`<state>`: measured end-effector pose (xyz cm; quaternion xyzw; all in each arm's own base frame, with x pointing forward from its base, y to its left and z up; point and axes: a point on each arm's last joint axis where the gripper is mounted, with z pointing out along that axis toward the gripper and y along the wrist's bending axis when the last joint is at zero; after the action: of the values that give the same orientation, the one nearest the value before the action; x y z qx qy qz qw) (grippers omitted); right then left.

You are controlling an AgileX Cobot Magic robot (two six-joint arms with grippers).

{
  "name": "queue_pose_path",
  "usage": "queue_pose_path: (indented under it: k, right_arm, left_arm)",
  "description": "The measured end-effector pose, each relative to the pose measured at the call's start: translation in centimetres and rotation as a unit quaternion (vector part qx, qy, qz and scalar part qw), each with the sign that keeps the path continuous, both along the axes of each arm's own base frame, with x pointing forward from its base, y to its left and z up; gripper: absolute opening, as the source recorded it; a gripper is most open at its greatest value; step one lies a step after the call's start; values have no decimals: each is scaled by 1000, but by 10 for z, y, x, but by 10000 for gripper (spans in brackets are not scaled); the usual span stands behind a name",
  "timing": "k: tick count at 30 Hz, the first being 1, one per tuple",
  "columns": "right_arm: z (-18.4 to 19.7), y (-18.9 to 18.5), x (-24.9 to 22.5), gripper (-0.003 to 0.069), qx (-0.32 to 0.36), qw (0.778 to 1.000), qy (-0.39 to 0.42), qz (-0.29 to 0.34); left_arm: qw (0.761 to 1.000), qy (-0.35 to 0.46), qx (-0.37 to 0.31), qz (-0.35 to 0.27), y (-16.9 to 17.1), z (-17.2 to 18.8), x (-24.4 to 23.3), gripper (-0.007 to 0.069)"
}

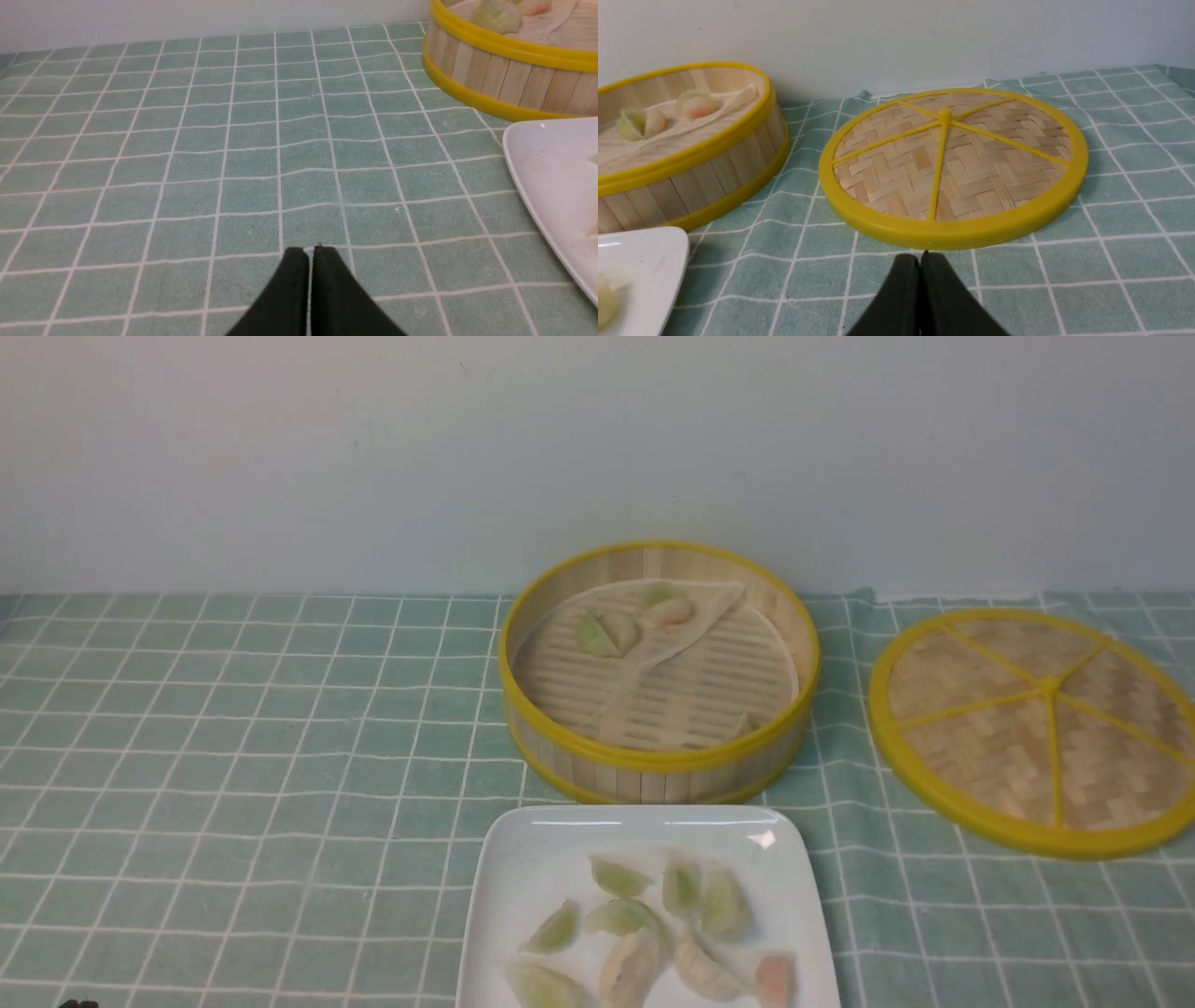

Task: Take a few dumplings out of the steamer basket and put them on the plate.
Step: Use the left arm to grab a dumpling from the steamer

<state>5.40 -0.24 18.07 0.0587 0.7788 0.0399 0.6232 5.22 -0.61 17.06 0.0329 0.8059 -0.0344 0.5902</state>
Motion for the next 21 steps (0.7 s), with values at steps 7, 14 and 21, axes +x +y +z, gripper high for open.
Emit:
queue_pose_path:
  k: [7, 14, 21]
  right_arm:
    - [0, 0, 0, -15, 0, 1000, 0, 0]
    - [0, 0, 0, -15, 0, 1000, 0, 0]
    - [10, 4, 2, -15, 84, 994, -68, 8]
  left_arm:
    - [1000, -11, -23, 1, -1, 2, 1, -6]
    - [974, -111, -198, 25, -2, 24, 4, -6]
    - [889, -287, -348, 79, 16, 67, -2, -6]
